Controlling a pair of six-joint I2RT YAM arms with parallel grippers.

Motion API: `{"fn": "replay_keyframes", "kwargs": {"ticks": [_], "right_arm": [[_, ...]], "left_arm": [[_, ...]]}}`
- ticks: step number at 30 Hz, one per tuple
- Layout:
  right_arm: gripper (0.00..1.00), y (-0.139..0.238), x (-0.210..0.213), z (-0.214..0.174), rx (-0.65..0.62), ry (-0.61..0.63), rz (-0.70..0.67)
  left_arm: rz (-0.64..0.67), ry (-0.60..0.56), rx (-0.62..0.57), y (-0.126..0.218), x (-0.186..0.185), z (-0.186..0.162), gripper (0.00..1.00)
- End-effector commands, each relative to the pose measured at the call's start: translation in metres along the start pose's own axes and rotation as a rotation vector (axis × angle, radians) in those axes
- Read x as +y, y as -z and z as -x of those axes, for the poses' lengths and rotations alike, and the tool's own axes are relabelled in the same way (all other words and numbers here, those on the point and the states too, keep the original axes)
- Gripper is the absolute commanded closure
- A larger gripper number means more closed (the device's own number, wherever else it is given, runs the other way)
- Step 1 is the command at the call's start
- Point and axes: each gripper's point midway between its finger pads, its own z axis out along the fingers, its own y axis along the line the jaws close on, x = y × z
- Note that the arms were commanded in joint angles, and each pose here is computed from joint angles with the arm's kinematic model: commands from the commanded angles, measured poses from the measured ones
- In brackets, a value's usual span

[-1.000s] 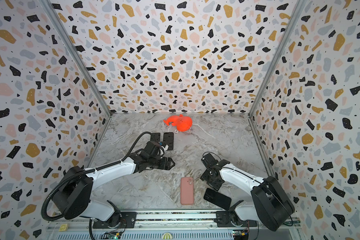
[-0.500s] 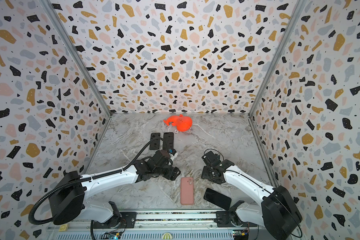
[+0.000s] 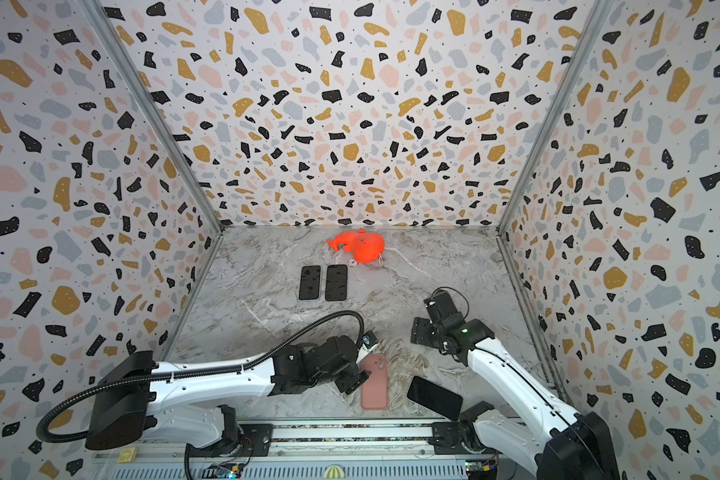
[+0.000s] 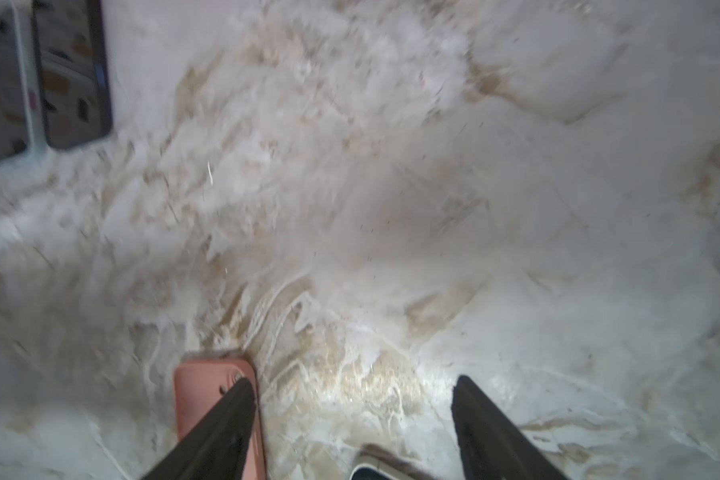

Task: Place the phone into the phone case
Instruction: 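Reach the left gripper across to the black phone while right draws back, then close the left gripper on the black phone's end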

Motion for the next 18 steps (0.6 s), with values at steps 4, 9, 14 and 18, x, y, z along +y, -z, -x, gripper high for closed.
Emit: {"fn": "replay_keyframes", "kwargs": {"ticks": [4, 9, 14, 18], "right_arm": [[0.24, 0.013, 0.007, 0.043, -0.119, -0.051, 0.253], [0.23, 0.009, -0.009, 0.048, -0.111, -0.11, 0.299], [0.23, 0.011, -0.014, 0.046, -0.118, -0.14, 0.341], [0.22, 0.012, -0.016, 0.044, -0.128, -0.164, 0.348]], "left_arm": [[-0.061, -0.461, -0.024, -0.004, -0.056, 0.02, 0.21], [-0.176, -0.583, -0.026, -0.027, -0.099, 0.026, 0.21], [-0.267, -0.66, -0.041, -0.041, -0.122, 0.032, 0.16], [-0.3, -0.732, -0.013, -0.055, -0.128, 0.029, 0.12]]}}
